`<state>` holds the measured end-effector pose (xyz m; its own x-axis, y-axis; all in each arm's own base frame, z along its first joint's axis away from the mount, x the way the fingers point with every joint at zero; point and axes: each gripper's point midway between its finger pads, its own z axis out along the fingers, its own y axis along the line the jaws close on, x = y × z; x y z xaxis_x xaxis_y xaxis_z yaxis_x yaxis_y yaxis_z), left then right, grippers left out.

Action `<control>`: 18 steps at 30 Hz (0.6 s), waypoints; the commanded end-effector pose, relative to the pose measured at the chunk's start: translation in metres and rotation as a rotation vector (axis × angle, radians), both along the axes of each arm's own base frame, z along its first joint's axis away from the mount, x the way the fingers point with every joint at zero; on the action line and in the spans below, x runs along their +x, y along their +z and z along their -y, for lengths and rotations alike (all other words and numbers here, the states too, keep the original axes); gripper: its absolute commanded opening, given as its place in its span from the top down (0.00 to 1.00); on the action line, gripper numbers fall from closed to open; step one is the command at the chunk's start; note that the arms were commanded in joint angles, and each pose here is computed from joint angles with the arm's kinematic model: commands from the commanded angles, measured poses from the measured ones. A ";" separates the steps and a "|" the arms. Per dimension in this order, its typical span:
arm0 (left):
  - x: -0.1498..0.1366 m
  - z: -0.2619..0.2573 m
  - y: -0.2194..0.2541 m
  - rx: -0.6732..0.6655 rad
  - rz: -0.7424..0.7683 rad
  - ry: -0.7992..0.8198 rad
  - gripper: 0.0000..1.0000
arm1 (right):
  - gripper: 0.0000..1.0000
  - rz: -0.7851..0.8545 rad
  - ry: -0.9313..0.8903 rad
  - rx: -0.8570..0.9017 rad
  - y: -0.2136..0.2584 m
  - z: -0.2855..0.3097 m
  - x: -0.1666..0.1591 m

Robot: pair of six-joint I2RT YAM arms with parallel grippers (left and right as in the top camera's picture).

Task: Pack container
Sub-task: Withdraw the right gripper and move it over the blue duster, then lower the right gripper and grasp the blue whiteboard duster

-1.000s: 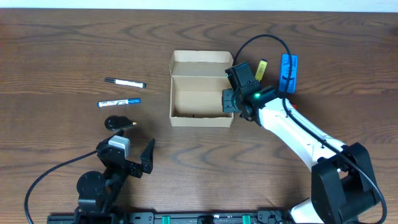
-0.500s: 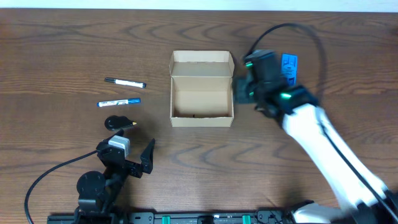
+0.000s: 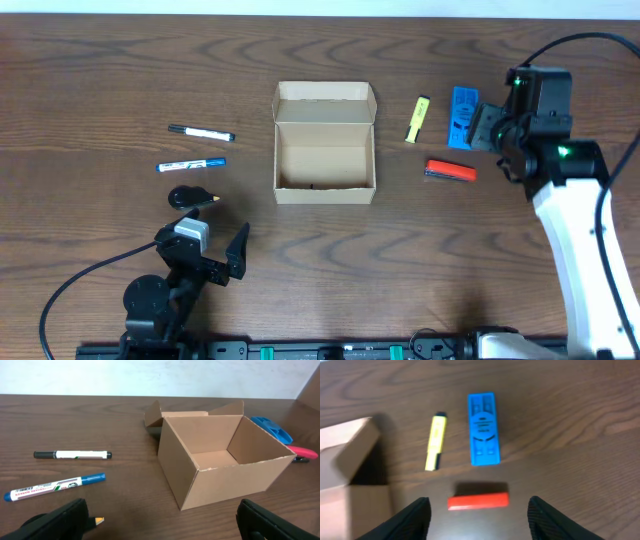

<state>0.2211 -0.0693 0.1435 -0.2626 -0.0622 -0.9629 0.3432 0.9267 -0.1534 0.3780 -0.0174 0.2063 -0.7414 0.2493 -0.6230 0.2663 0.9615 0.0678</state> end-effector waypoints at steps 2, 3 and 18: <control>0.000 -0.001 -0.012 0.015 -0.019 -0.001 0.05 | 0.30 -0.080 -0.016 -0.022 -0.039 0.014 0.016; 0.000 -0.001 -0.012 0.015 -0.019 -0.001 0.05 | 0.28 -0.089 -0.023 -0.022 -0.048 0.017 0.021; 0.000 -0.001 -0.012 0.015 -0.019 -0.001 0.05 | 0.16 -0.153 -0.050 -0.019 -0.146 0.038 0.072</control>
